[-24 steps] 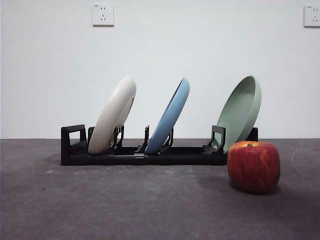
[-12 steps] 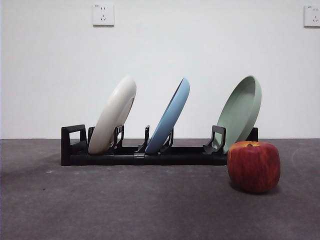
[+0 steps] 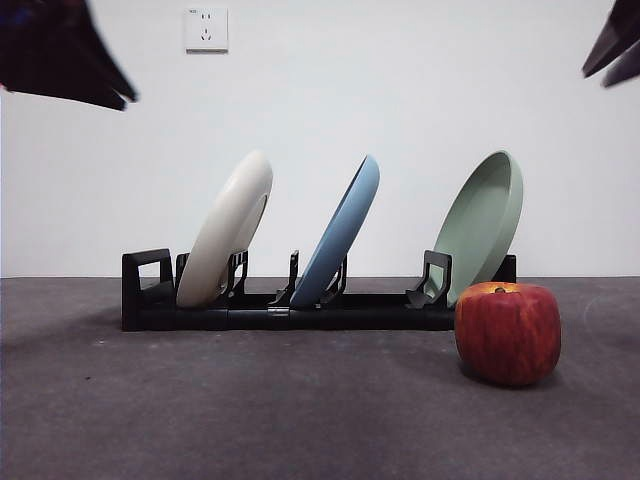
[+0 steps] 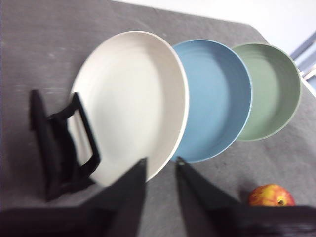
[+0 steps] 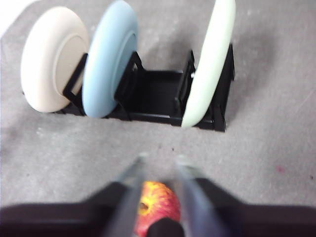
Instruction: Take the yellow plate from the plate rack,put the plate on the table,take the apple from the table,put the apple in the plate
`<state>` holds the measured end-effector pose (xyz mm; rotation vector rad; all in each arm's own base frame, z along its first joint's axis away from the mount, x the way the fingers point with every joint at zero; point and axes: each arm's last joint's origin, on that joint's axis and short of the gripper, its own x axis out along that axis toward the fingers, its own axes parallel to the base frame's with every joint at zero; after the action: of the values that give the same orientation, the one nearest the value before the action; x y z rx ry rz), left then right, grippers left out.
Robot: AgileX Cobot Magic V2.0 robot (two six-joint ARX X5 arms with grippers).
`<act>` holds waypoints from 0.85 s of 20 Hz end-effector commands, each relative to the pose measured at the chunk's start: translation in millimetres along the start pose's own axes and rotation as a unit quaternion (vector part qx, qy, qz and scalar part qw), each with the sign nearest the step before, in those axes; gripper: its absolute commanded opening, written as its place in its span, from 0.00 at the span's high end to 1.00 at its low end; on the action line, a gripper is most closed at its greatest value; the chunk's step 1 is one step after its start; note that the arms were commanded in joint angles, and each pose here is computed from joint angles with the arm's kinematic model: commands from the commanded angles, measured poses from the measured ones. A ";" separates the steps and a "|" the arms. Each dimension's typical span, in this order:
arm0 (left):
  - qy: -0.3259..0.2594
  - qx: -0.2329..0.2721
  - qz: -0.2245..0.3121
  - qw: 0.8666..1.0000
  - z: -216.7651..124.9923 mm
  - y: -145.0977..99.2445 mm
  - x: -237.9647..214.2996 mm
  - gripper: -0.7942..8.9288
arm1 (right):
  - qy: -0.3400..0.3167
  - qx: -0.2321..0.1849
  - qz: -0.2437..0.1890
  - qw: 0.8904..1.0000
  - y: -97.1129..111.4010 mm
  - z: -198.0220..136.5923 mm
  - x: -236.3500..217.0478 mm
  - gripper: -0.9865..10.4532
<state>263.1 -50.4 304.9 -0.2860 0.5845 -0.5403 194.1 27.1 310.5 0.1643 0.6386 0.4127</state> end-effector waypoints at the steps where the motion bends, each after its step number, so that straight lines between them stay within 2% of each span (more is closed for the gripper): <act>1: 0.006 0.011 -0.016 1.000 19.3 -7.8 16.7 0.69 | 0.012 -0.001 0.000 1.000 -1.6 -0.7 5.0 0.66; 4: 0.016 0.022 -0.031 0.999 42.7 -20.0 41.2 0.69 | 0.015 0.000 0.000 1.000 -2.3 -0.7 6.6 0.66; 8: 0.052 0.028 -0.012 0.998 59.9 -30.6 79.1 0.69 | 0.014 0.000 0.000 1.000 -2.2 -0.6 6.6 0.67; 13: 0.098 0.033 0.005 0.995 52.8 -32.0 122.0 0.69 | 0.014 0.000 -0.001 1.000 -2.3 -0.6 6.6 0.67; 17: 0.113 0.035 0.028 0.993 44.2 -29.5 135.4 0.70 | 0.014 0.000 -0.002 1.000 -2.4 -0.6 6.6 0.67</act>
<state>372.4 -144.6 291.6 -0.1570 0.7972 -0.5363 198.7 27.5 305.3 0.1664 0.6723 0.4097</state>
